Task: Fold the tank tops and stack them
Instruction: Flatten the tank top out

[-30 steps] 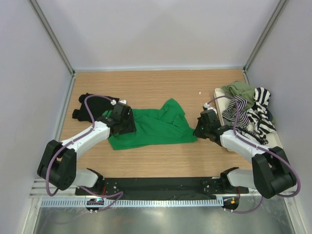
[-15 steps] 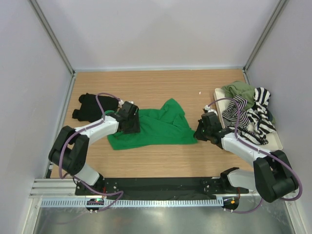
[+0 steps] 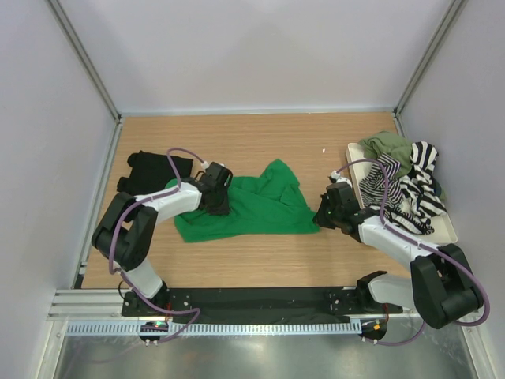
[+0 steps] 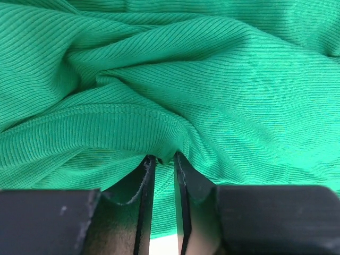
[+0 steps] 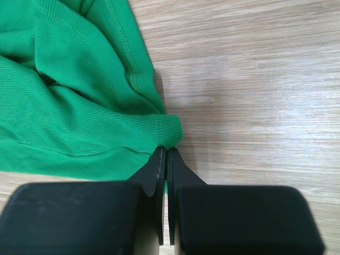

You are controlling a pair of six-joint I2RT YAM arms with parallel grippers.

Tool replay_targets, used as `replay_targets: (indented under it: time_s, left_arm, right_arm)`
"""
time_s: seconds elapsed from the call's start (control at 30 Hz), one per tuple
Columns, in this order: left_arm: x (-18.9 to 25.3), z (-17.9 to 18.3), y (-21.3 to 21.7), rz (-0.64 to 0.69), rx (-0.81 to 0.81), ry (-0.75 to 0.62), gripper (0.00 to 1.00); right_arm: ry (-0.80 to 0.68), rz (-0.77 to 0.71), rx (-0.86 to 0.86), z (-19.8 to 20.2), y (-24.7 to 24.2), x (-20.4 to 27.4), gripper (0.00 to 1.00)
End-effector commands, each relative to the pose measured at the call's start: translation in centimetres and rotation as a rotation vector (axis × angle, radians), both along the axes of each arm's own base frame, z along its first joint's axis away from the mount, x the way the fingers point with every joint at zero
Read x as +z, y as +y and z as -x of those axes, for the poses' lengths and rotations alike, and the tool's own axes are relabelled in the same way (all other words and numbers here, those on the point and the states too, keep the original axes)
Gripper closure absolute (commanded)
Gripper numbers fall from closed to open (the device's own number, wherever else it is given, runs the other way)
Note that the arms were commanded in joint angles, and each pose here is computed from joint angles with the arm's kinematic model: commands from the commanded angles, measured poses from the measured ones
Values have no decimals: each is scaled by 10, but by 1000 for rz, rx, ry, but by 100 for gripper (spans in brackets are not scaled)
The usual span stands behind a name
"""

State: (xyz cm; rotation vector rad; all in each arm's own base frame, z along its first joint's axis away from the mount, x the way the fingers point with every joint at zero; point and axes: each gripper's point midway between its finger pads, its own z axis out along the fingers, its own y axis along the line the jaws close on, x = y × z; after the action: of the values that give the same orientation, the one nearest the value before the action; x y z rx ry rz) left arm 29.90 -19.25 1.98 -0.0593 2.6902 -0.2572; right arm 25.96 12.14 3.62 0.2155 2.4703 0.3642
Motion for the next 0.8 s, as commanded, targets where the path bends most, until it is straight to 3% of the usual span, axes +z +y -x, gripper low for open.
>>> replay_targets:
  time_s: [0.0, 0.17, 0.2, 0.23, 0.27, 0.53, 0.77]
  left_arm:
    - [7, -8, -12, 33, -34, -26, 80]
    - [10, -5, -20, 73, -61, -18, 80]
    - [11, -6, -20, 75, -60, -22, 85]
    - [11, -5, -20, 76, -60, -23, 98]
    - [16, -5, -20, 83, -59, -33, 100]
    - [73, -7, -18, 141, -46, -129, 100]
    - [158, -38, 4, 309, 78, -292, 100]
  right_arm:
    - [-67, -17, 11, -9, 4, 14, 99]
    - [-67, -18, 12, -9, 4, 15, 99]
    - [-67, -17, 11, -9, 4, 15, 99]
    - [-69, -18, 11, -9, 4, 16, 99]
    - [-72, -18, 10, -10, 4, 18, 99]
    - [-99, -16, -3, -22, 5, 41, 99]
    - [-241, -80, -22, -73, 16, 123, 99]
